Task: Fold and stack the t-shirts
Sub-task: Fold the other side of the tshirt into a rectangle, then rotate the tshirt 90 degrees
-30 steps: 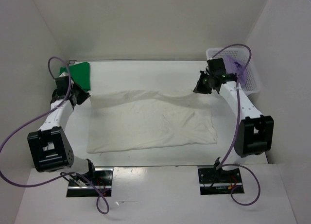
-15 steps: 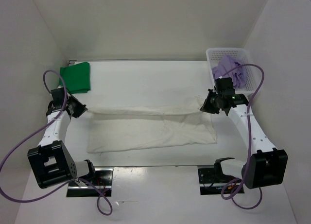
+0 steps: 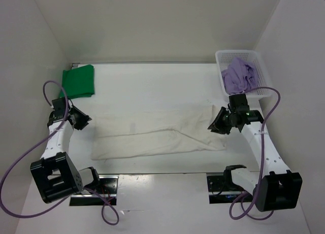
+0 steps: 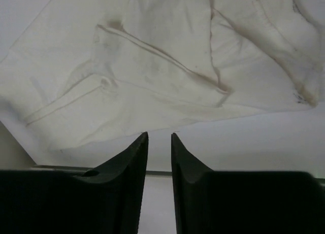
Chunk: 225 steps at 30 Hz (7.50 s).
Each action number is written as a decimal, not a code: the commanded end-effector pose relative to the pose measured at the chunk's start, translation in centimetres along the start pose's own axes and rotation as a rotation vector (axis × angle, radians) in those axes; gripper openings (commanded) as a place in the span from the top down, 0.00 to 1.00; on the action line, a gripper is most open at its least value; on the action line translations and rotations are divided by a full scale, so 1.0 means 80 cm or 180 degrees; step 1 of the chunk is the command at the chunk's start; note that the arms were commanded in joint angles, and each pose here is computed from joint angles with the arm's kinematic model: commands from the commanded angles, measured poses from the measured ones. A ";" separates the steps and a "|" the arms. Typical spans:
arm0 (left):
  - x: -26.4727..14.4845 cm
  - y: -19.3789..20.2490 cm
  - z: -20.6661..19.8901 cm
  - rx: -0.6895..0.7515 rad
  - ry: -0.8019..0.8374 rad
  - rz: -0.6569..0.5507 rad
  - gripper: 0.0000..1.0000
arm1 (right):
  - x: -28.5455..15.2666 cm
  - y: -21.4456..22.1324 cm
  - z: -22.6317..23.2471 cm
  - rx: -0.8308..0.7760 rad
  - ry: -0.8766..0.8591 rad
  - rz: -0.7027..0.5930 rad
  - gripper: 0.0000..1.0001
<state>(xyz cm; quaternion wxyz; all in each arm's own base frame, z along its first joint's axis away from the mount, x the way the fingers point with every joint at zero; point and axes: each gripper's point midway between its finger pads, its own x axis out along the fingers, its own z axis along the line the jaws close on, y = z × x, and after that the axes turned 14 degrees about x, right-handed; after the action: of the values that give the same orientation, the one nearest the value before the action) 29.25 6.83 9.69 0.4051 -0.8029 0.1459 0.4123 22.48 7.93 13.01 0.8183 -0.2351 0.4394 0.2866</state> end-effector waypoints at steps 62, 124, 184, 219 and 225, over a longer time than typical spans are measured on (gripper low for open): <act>0.054 0.081 -0.173 0.0799 0.1108 0.0489 0.62 | 0.113 0.178 0.091 -0.1211 -0.0092 0.1084 0.74; 0.063 0.001 -0.103 -0.0011 0.0994 0.0330 0.62 | 0.073 -0.184 0.030 0.0047 0.0059 -0.0960 0.73; -0.093 0.078 -0.300 0.1541 0.2208 0.0447 0.84 | 0.266 -0.162 0.437 -0.0449 -0.1212 -0.0144 1.00; -0.049 0.089 -0.187 0.1266 0.1481 0.0601 0.69 | 0.260 0.302 0.210 -0.0722 -0.0719 0.0979 0.60; -0.038 0.101 -0.171 0.1515 0.1328 0.0694 0.69 | 0.246 0.302 0.177 -0.0896 -0.0464 0.1080 1.00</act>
<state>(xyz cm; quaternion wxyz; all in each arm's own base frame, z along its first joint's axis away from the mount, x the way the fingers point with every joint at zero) 30.50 -9.26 12.41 0.4766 -0.7477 0.3962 0.2387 24.90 42.53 1.51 0.7631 -0.2068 0.3351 0.5125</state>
